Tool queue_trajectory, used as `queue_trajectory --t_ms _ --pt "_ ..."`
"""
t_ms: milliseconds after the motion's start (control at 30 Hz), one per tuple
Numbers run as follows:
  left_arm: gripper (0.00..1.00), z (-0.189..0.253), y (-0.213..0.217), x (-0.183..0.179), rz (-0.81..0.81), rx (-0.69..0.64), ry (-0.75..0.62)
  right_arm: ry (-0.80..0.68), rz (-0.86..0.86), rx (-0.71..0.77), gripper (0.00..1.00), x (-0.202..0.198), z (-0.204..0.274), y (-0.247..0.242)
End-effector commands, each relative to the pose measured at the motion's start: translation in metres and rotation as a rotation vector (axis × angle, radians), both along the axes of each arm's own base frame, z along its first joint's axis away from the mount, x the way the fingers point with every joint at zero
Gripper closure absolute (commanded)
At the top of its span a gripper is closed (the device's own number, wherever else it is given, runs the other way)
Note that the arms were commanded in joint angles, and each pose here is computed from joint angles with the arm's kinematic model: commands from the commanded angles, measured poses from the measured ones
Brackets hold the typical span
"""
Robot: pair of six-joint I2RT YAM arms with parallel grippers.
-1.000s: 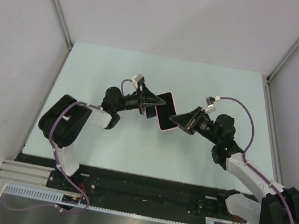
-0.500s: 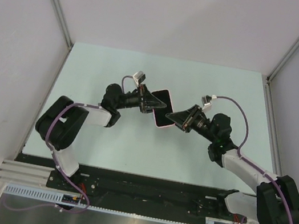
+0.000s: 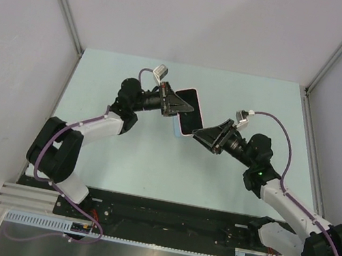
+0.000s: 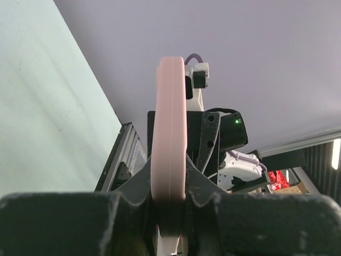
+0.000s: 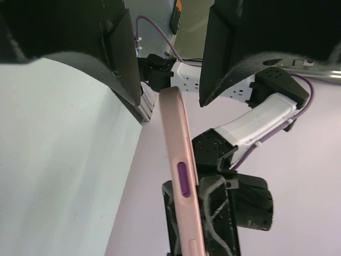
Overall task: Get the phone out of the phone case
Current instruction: Adjust the phone, then remove the phone case from the phone.
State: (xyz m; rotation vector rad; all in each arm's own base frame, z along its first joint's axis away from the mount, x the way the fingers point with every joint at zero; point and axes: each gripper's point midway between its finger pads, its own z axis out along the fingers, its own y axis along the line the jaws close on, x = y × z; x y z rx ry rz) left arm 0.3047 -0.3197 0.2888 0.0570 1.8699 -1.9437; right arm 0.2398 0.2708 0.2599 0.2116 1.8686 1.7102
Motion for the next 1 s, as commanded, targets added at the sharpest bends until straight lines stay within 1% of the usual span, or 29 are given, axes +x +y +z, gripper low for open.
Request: queue_trajectory --t_ms 0,133,200,233,300,333,367,467,500,567,600,700,733,767,800,833,867,900,933,967 --pt "1.0 0.029 0.004 -0.007 -0.025 -0.077 -0.054 -0.035 -0.03 0.067 0.5 0.002 0.025 -0.007" --pt "1.0 0.032 0.007 -0.009 -0.024 -0.103 -0.046 -0.069 -0.011 0.12 0.49 0.0 0.04 -0.006" --pt "1.0 0.033 0.007 -0.01 -0.022 -0.106 -0.045 -0.067 -0.011 0.131 0.51 0.001 0.041 -0.005" --pt "1.0 0.035 0.008 -0.01 -0.019 -0.109 -0.05 -0.066 -0.011 0.13 0.57 0.001 0.041 -0.005" --pt "1.0 0.035 0.008 -0.01 -0.019 -0.108 -0.05 -0.074 -0.033 0.129 0.63 0.003 0.042 -0.007" --pt "1.0 0.037 0.009 -0.011 -0.017 -0.109 -0.053 -0.073 -0.035 0.131 0.69 0.004 0.042 -0.007" --pt "1.0 0.036 0.009 -0.01 -0.016 -0.108 -0.049 -0.089 -0.033 0.143 0.69 0.003 0.047 -0.007" --pt "1.0 0.036 0.01 -0.01 -0.012 -0.106 -0.044 -0.093 -0.02 0.168 0.8 0.004 0.051 -0.007" --pt "1.0 0.035 0.009 -0.01 -0.014 -0.105 -0.043 -0.087 -0.016 0.174 0.89 0.004 0.051 -0.006" --pt "1.0 0.036 0.011 -0.009 -0.001 -0.107 -0.035 -0.091 -0.014 0.196 0.97 0.004 0.056 -0.006" --pt "1.0 0.035 0.011 -0.009 -0.001 -0.104 -0.037 -0.09 -0.015 0.207 0.99 0.003 0.057 -0.006" --pt "1.0 0.035 0.01 -0.009 -0.017 -0.091 -0.042 -0.145 0.028 0.33 0.97 -0.005 0.083 -0.008" --pt "1.0 0.035 0.01 -0.01 -0.018 -0.096 -0.043 -0.21 0.052 0.398 0.97 -0.012 0.102 -0.011" --pt "1.0 0.042 0.011 -0.012 -0.027 -0.111 -0.062 -0.181 0.067 0.44 0.96 -0.011 0.104 -0.01" --pt "1.0 0.047 0.011 -0.014 -0.032 -0.122 -0.075 -0.184 0.072 0.474 0.97 -0.01 0.109 -0.012" --pt "1.0 0.052 0.011 -0.015 -0.035 -0.134 -0.087 -0.239 0.08 0.534 0.97 -0.015 0.123 -0.017" --pt "1.0 0.062 0.013 -0.017 -0.037 -0.16 -0.11 -0.196 0.089 0.568 0.97 -0.009 0.119 -0.016" --pt "1.0 0.07 0.015 -0.019 -0.035 -0.17 -0.127 -0.199 0.093 0.6 0.95 -0.009 0.122 -0.019" --pt "1.0 0.074 0.015 -0.02 -0.034 -0.172 -0.132 -0.237 0.102 0.643 0.93 -0.012 0.13 -0.023" --pt "1.0 0.079 0.016 -0.022 -0.031 -0.175 -0.154 -0.22 0.105 0.65 0.91 -0.009 0.129 -0.021"
